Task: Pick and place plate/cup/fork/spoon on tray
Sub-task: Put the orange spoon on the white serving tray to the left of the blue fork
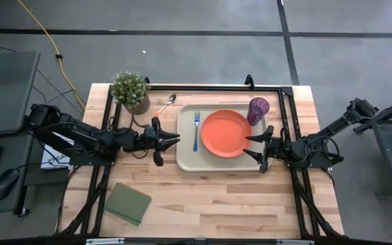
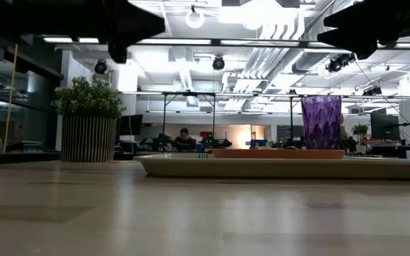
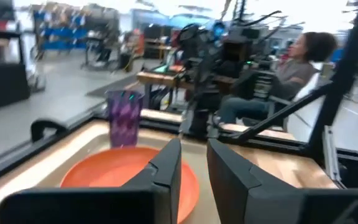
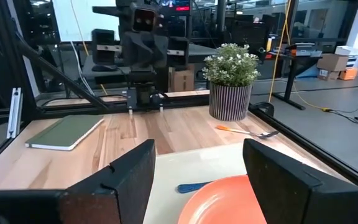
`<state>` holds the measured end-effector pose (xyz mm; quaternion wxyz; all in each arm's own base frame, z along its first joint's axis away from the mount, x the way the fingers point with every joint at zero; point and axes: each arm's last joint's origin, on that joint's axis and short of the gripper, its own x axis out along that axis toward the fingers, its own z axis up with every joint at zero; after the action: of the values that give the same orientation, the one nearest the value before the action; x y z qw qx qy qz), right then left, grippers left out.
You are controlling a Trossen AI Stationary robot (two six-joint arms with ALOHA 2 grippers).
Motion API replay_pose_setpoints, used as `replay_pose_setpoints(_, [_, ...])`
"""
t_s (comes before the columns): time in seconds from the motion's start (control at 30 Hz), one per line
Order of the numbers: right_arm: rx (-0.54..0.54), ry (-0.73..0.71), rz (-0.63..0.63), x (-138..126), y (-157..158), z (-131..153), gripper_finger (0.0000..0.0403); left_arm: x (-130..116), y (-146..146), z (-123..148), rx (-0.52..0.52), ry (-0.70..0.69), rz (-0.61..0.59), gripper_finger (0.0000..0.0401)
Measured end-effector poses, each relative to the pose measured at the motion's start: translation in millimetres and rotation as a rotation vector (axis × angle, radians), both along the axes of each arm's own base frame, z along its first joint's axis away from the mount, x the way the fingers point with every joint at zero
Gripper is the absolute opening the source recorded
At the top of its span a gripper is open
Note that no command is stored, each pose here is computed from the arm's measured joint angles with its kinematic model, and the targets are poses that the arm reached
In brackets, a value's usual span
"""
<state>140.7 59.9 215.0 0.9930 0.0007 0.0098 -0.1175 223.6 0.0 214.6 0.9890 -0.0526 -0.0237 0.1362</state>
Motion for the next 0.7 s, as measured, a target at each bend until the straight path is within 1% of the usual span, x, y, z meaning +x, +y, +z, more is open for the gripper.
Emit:
replay_pose_setpoints(0.13, [0.001, 0.0, 0.026, 0.2, 0.7, 0.0, 0.0236, -0.3, -5.6, 0.9, 0.08, 0.014, -0.003, 0.0077])
replay_pose_setpoints(0.33, [0.007, -0.001, 0.044, 0.3, 1.3, 0.0, 0.0236, -0.5, -7.9, 0.9, 0.15, 0.033, 0.002, 0.0092])
replay_pose_setpoints(0.6, [0.011, -0.009, 0.036, 0.2, 1.0, 0.8, 0.0236, -0.5, -7.9, 1.3, 0.148, 0.028, 0.002, 0.0091])
replay_pose_setpoints(0.7, [0.018, -0.023, 0.037, 0.3, 1.1, 2.3, 0.0236, -0.6, -7.9, 3.5, 0.139, 0.003, 0.003, 0.0092])
